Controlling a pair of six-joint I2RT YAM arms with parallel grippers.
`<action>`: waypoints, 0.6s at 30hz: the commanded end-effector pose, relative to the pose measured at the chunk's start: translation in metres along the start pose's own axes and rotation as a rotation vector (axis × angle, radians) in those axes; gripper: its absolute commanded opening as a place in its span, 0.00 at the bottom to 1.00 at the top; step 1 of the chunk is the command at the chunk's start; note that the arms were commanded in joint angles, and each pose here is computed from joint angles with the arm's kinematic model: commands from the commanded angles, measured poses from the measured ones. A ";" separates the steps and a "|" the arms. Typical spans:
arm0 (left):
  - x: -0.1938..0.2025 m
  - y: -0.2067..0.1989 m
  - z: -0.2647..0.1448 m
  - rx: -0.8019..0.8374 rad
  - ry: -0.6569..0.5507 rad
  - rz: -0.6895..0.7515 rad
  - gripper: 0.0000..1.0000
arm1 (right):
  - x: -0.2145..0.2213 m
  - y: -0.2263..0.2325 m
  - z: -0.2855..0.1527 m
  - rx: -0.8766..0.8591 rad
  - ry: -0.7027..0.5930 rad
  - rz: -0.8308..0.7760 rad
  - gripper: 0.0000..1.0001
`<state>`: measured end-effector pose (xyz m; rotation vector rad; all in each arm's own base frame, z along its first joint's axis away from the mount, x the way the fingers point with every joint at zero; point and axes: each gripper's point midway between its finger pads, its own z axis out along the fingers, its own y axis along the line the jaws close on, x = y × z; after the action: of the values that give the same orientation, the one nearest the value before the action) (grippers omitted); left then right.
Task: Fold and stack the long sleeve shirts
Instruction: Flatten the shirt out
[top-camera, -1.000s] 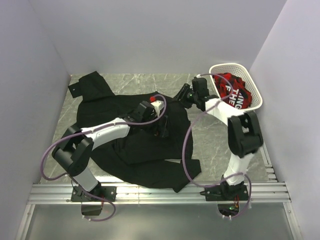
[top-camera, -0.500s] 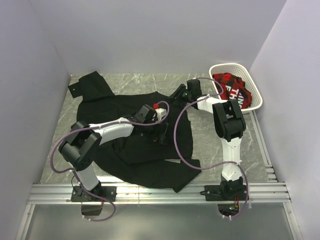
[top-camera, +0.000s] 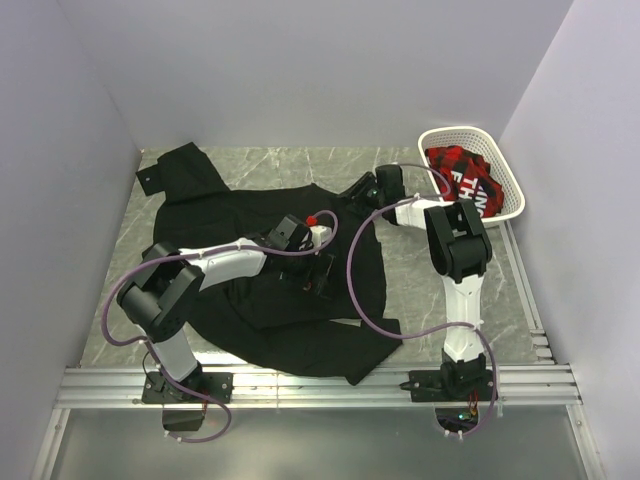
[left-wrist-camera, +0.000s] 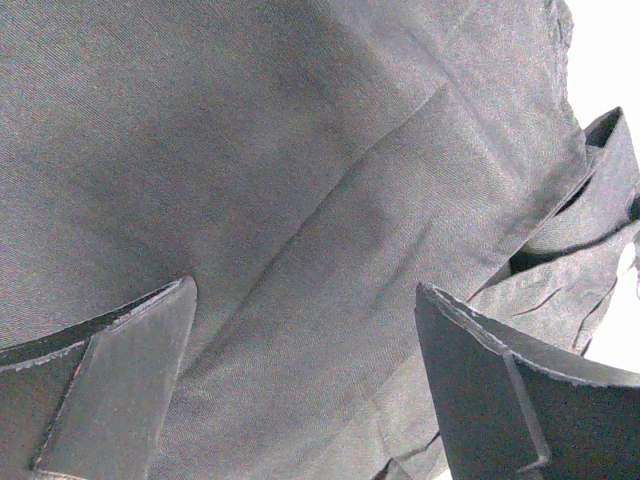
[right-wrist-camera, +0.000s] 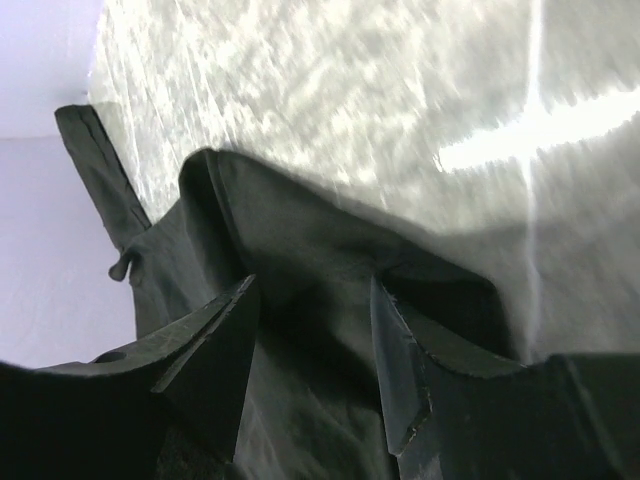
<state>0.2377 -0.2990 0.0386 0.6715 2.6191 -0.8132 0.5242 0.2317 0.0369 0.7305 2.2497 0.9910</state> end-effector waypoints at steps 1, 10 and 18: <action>0.022 0.005 0.007 0.003 0.080 -0.009 0.98 | -0.006 -0.002 -0.014 0.012 -0.050 0.045 0.56; 0.031 0.004 0.006 0.018 0.110 -0.013 0.98 | -0.010 -0.004 -0.004 -0.027 -0.069 0.086 0.55; 0.049 0.002 0.003 0.039 0.159 -0.022 0.98 | -0.027 0.009 0.009 -0.108 -0.093 0.120 0.44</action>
<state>0.2317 -0.3011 0.0385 0.7003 2.6204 -0.8622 0.5302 0.2296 0.0344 0.8458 2.1573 1.0666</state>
